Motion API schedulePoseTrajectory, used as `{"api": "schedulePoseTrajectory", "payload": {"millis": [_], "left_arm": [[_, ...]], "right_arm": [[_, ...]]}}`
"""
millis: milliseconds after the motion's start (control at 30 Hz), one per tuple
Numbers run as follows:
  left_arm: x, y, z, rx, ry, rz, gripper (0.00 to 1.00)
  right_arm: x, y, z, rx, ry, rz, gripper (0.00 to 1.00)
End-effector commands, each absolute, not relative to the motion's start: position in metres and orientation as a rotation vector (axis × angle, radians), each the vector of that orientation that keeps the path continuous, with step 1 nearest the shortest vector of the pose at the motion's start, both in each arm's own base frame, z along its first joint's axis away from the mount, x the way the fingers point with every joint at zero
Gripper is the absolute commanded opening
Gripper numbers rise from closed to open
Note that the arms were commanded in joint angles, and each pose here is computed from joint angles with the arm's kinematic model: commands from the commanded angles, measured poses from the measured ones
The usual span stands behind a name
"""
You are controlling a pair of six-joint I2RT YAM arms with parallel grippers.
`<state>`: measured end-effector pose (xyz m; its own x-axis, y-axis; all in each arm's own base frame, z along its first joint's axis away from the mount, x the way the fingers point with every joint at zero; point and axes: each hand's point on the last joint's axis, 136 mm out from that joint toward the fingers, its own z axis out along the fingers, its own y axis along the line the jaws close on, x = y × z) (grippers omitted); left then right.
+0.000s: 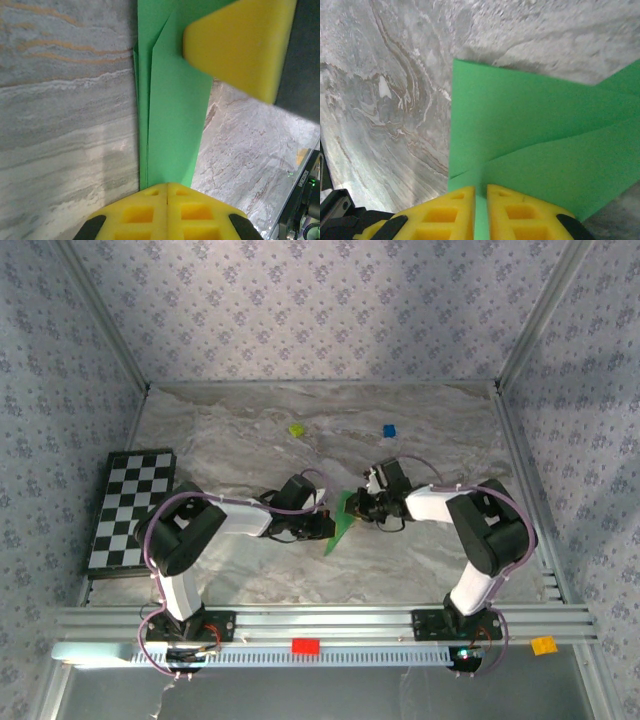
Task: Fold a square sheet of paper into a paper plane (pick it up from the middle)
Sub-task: Fold the wing for the fifth time at the center of the table.
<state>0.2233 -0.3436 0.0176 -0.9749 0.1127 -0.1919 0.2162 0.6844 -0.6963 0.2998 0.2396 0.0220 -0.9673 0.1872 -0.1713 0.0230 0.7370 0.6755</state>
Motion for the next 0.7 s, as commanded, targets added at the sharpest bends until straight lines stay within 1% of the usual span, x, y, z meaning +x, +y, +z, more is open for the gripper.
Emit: {"api": "schedulePoseTrajectory", "payload": {"millis": [0, 267, 467, 567, 667], "left_arm": [[0.196, -0.303, -0.043, 0.208, 2.991, -0.888, 0.00], [0.194, -0.303, -0.046, 0.204, 2.992, -0.897, 0.00], [0.194, -0.303, -0.048, 0.194, 2.990, -0.907, 0.00], [0.194, -0.304, -0.048, 0.187, 2.987, -0.913, 0.00], [0.195, -0.304, -0.047, 0.186, 2.983, -0.914, 0.00]], "right_arm": [[0.321, 0.220, 0.014, 0.212, 2.688, 0.979, 0.17], [0.351, 0.188, 0.008, 0.358, 2.661, 0.981, 0.18], [0.369, 0.172, 0.010, 0.411, 2.633, 0.988, 0.18], [0.375, 0.168, 0.023, 0.416, 2.584, 1.037, 0.19], [0.378, 0.171, 0.053, 0.361, 2.516, 1.067, 0.21]]}}
